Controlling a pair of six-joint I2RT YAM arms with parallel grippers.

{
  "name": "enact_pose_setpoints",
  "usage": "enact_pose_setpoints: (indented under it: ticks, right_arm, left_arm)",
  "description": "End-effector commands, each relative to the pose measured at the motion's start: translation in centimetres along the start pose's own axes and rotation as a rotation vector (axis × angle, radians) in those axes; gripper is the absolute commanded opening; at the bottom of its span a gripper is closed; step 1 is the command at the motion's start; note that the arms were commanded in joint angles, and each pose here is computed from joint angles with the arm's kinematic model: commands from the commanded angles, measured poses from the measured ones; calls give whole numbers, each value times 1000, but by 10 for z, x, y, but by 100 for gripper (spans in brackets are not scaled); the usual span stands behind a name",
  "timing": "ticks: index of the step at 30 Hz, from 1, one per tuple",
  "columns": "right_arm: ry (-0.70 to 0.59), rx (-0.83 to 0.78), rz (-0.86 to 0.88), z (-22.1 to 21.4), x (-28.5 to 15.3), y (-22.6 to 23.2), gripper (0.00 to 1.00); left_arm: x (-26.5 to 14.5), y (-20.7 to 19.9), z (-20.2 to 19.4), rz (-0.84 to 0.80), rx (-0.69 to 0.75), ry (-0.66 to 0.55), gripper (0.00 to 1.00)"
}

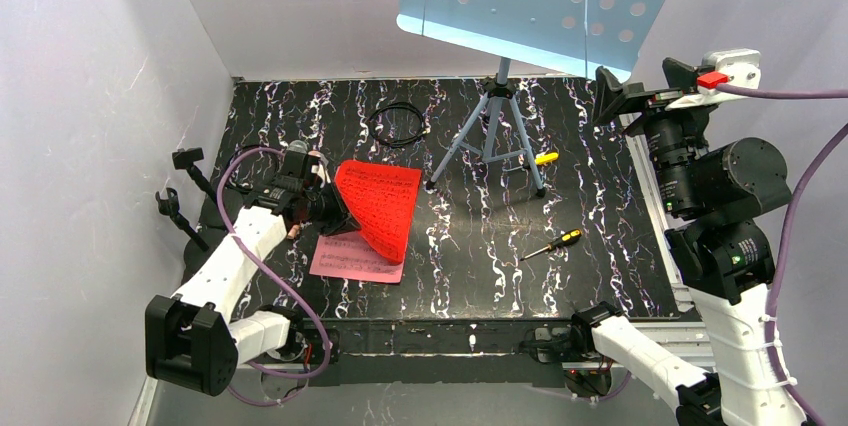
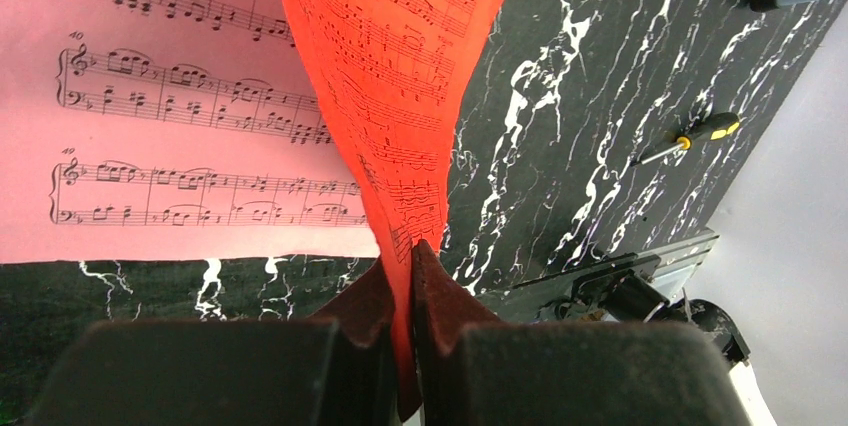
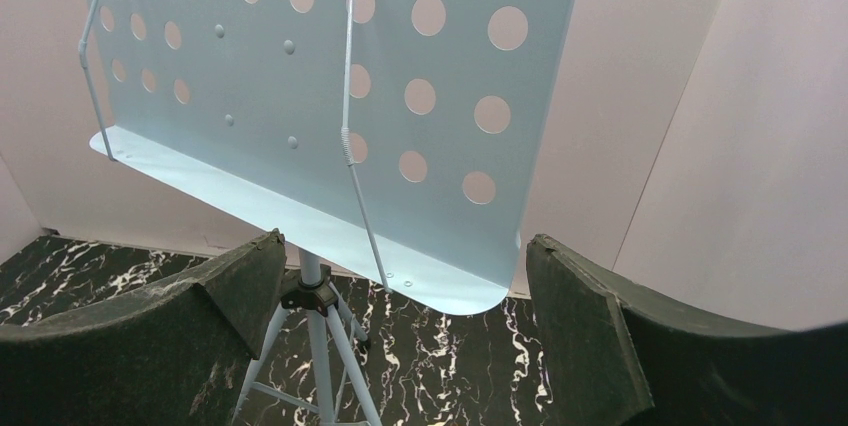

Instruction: Pack up the instrument practice props

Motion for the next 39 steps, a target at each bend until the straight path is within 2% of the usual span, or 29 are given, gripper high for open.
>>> enact_pose_setpoints:
  ticks: [1, 6, 10, 15, 21, 39]
  right_arm:
    - [-11, 13, 2, 3, -3, 0, 99]
    - [-9, 12, 1, 2, -3, 0, 99]
    - [-7, 11, 1, 2, -4, 0, 99]
    - [-7, 12, -3, 2, -4, -1, 99]
    - [-9, 14, -7, 3, -6, -2, 99]
    - [24, 15, -38, -6, -17, -7, 99]
  left_arm:
    - [-3, 12, -5, 40, 9, -8, 6]
    - [0, 16, -8, 54, -4, -6, 11]
    - [0, 23, -14, 67, -27, -13, 20]
    - [-1, 31, -20, 90, -44, -22, 35]
    - [-1, 42, -27, 129, -53, -24, 45]
    - [-7, 70, -56, 179, -108, -27, 60]
Point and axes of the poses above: each gripper's point midway between its finger pads, its own x axis out along the fingers, its own y axis along the line the jaws close on, z = x × y, the point moved 5 cm from there along -x, back along the fingers, and after that the axes turned 3 degrees about -x, right-handed, at the moved point
